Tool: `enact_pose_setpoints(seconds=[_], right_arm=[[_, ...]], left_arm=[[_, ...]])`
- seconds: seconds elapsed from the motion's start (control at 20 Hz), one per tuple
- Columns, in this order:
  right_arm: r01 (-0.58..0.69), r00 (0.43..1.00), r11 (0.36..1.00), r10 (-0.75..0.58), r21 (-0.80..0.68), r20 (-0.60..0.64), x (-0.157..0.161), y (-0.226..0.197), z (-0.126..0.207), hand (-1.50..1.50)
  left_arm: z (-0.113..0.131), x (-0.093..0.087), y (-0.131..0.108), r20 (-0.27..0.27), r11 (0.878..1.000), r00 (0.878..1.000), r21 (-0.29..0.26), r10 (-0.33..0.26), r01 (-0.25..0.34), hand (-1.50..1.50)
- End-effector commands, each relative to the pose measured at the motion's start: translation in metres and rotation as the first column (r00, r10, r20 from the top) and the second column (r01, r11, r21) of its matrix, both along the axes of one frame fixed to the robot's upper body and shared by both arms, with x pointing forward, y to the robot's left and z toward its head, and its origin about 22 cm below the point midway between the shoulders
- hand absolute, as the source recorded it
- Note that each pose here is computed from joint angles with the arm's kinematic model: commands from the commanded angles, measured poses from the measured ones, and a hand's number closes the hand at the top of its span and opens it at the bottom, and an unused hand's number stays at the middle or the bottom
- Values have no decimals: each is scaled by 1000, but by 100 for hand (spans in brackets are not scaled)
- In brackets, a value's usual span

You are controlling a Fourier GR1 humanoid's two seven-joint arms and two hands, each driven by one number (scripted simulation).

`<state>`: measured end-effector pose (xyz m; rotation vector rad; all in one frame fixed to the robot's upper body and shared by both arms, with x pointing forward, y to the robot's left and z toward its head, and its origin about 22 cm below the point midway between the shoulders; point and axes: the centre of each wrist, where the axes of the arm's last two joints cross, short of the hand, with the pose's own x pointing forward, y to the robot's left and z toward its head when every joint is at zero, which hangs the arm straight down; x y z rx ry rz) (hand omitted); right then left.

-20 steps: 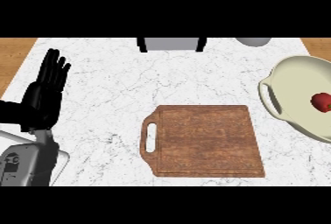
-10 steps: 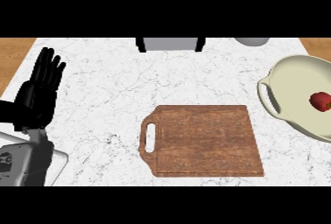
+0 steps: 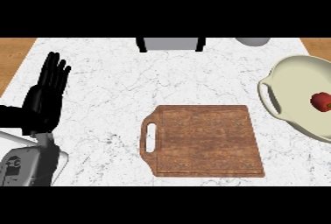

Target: Pick the bell pepper from the cutting board and place it in the pot

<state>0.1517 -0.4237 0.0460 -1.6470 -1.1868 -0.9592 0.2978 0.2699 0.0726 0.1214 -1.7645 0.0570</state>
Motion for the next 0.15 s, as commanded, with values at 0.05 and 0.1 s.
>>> enact_pose_setpoints(seconds=[0.05,0.1], right_arm=[[2,1000,1000,-2,-3,0,-49,23,-8,-150],[4,1000,1000,-4,0,5,-49,2,3,-150]], left_arm=[[11,-17,8,-1,1000,1000,5,-5,5,0],[21,1,-8,-14,1000,1000,-18,-22,21,0]])
